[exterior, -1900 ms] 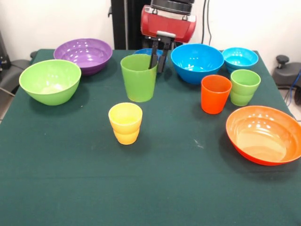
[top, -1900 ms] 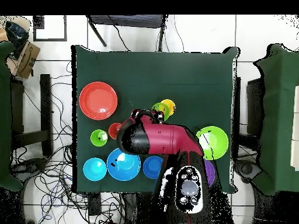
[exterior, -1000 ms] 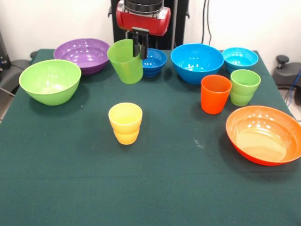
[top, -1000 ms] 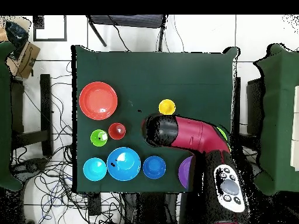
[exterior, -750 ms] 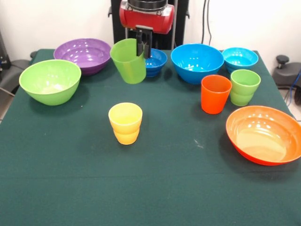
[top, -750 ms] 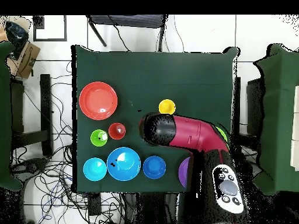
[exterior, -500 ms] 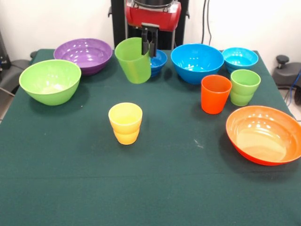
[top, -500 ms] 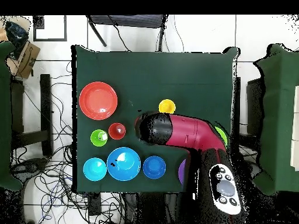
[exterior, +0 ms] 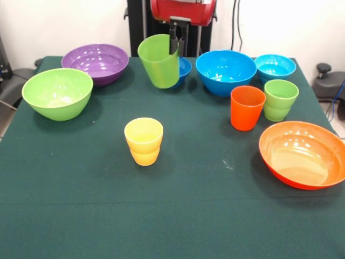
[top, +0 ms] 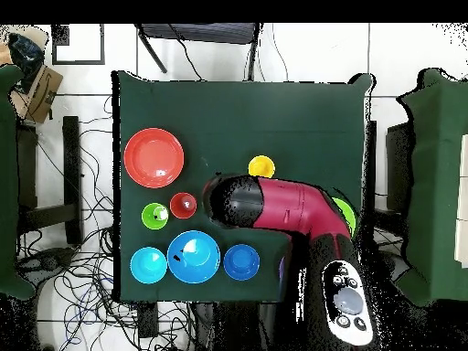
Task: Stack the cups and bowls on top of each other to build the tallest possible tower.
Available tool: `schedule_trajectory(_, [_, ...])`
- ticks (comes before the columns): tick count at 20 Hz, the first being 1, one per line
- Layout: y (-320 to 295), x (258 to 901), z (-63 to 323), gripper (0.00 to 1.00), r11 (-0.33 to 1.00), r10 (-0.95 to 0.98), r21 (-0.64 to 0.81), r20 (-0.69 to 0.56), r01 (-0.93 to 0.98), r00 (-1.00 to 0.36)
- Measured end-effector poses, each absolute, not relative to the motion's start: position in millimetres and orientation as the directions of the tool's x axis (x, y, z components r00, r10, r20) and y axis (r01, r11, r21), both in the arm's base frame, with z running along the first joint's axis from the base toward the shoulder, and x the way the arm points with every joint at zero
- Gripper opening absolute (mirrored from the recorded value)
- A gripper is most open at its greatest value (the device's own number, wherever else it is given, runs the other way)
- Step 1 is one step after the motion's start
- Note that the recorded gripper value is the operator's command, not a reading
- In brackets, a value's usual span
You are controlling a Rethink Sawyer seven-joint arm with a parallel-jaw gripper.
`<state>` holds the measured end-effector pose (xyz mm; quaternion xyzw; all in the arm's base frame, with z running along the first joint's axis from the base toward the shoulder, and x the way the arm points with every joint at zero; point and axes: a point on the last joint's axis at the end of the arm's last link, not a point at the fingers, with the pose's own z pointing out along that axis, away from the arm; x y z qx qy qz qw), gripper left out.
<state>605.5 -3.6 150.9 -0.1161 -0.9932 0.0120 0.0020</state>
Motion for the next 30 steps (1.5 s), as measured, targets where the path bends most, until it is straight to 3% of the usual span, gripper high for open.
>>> schedule_trajectory(8, [6.5, 607.6, 148.7, 0.00, 0.976, 0.217, -0.009, 0.006, 0.217, -0.976])
schedule_trajectory(19, [21.7, 600.8, 115.0, 0.00, 0.981, 0.195, 0.001, 0.032, 0.195, -0.980])
schedule_trajectory(30, [50.1, 599.2, 78.1, 0.00, 0.989, 0.148, -0.003, -0.065, 0.149, -0.987])
